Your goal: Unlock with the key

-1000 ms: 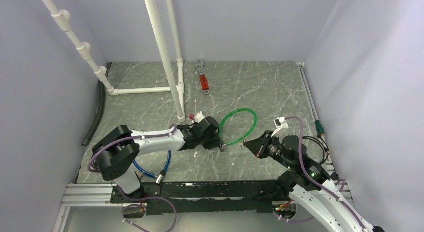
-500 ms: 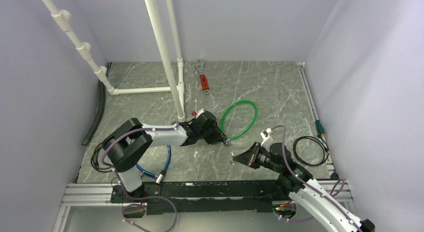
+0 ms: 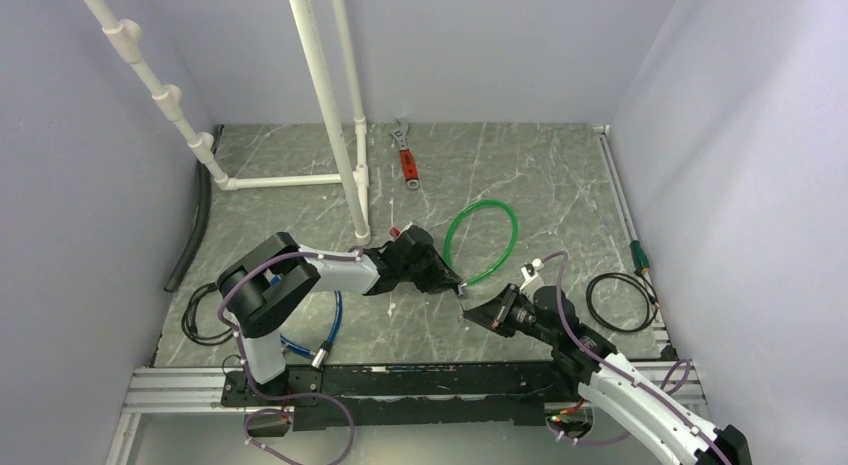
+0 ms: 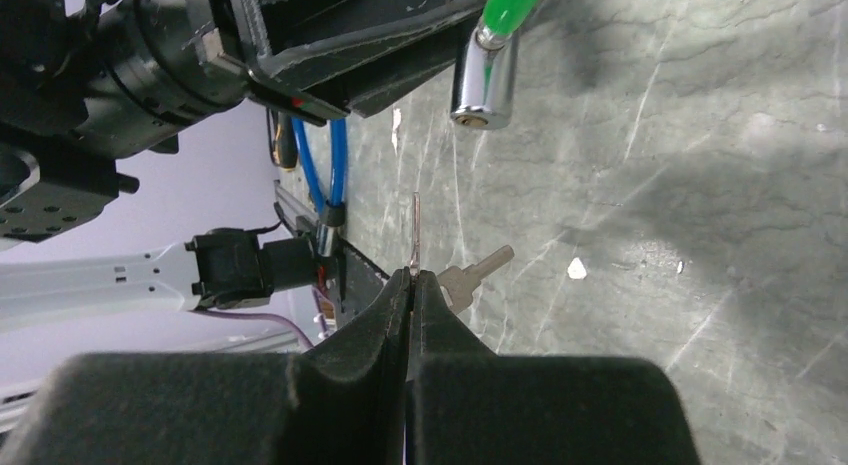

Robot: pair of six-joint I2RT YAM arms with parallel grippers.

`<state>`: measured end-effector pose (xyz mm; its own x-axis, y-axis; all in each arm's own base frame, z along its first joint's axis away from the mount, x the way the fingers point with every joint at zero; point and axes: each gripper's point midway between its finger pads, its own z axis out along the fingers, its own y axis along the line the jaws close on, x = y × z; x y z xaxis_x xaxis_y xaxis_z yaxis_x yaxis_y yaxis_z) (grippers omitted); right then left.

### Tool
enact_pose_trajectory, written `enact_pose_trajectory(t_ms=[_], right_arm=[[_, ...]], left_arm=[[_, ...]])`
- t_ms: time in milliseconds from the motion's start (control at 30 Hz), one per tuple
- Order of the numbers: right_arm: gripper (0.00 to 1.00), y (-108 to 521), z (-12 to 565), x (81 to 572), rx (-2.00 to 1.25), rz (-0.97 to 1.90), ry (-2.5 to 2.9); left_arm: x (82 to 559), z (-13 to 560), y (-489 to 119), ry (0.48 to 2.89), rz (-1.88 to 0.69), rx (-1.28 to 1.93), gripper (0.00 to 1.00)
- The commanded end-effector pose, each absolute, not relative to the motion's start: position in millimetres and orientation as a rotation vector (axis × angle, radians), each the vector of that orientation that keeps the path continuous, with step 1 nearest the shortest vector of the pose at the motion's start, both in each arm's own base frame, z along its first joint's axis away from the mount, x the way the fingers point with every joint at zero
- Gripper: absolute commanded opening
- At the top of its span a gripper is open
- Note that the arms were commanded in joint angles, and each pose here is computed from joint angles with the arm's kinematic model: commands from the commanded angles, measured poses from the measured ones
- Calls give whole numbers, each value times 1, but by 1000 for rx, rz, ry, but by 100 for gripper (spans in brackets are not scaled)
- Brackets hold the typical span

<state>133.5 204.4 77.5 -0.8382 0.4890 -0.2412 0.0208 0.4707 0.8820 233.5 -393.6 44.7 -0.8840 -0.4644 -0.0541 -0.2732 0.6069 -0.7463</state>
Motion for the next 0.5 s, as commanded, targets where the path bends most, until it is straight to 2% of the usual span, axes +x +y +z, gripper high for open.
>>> enact_pose_trajectory(t_ms=[0, 467], right_arm=[[0, 203, 84, 147, 442, 1330, 2178], [0, 204, 81, 168, 402, 1232, 2150]], left_arm=[[236, 63, -409, 2542, -1288, -579, 0], [232, 60, -409, 2549, -1310, -592, 0]])
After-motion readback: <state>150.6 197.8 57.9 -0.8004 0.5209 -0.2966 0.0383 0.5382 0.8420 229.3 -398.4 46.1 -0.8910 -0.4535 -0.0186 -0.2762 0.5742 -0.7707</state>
